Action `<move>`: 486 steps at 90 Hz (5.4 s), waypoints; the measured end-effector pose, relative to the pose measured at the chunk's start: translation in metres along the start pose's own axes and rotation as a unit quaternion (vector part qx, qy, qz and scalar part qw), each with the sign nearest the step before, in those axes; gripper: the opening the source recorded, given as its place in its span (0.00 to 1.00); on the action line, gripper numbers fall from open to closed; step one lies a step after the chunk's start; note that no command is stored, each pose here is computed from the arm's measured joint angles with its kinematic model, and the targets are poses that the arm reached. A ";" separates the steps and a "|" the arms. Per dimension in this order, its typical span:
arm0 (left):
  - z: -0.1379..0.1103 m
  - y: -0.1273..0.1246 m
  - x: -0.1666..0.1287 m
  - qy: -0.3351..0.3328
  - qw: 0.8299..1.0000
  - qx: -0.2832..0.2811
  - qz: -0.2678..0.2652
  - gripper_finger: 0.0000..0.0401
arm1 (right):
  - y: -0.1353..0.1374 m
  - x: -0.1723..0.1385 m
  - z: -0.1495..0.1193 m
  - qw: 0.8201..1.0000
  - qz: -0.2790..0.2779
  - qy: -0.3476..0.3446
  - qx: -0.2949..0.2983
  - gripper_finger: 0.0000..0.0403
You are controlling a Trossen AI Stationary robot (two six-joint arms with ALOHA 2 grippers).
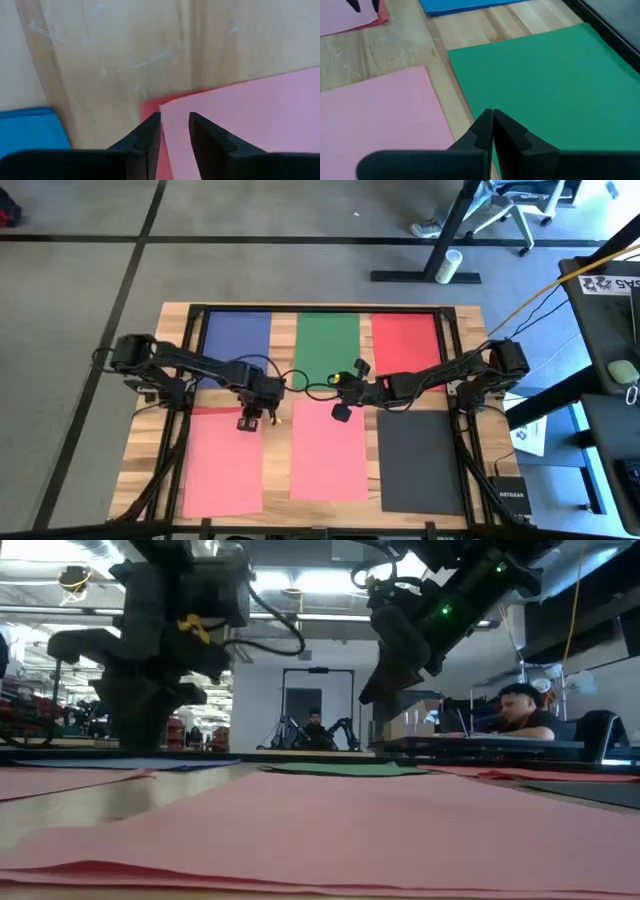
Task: Organize paper
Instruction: Stack the pink paper on top of the other pink paper
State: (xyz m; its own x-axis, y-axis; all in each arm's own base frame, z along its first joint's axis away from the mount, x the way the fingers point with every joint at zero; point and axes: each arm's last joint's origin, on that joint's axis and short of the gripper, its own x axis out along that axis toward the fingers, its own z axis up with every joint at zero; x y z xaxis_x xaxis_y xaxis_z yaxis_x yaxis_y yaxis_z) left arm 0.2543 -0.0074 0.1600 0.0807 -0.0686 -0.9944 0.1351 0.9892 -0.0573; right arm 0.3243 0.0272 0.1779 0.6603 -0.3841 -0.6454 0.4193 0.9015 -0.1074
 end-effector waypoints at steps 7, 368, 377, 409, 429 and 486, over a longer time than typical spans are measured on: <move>0.001 0.002 0.002 0.002 1.000 0.000 0.001 0.22 | 0.000 0.000 0.000 1.000 0.000 0.000 0.000 0.00; 0.009 -0.005 0.008 0.035 0.999 0.009 0.014 0.18 | 0.000 0.000 0.000 1.000 -0.001 0.000 -0.004 0.00; 0.009 -0.005 0.008 0.035 0.999 0.015 0.020 0.19 | 0.000 0.000 0.000 1.000 -0.001 0.000 -0.004 0.00; 0.003 -0.004 0.014 0.044 0.999 0.016 0.019 0.28 | 0.000 0.000 0.000 1.000 -0.001 0.000 -0.004 0.00; 0.000 -0.001 0.016 0.050 0.999 0.010 0.019 0.29 | 0.000 0.000 0.000 1.000 -0.001 0.000 -0.004 0.00; -0.004 -0.002 0.008 0.093 0.996 -0.001 0.007 0.00 | 0.000 0.000 0.000 1.000 -0.004 -0.001 -0.004 0.00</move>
State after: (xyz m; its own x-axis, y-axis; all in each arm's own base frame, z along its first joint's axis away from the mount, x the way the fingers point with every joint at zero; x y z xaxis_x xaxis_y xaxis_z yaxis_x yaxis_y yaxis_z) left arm 0.2508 -0.0096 0.1515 -0.1021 -0.0290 -0.9943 0.1326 0.9903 -0.0425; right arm 0.3242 0.0267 0.1778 0.6578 -0.3922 -0.6430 0.4203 0.8996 -0.1187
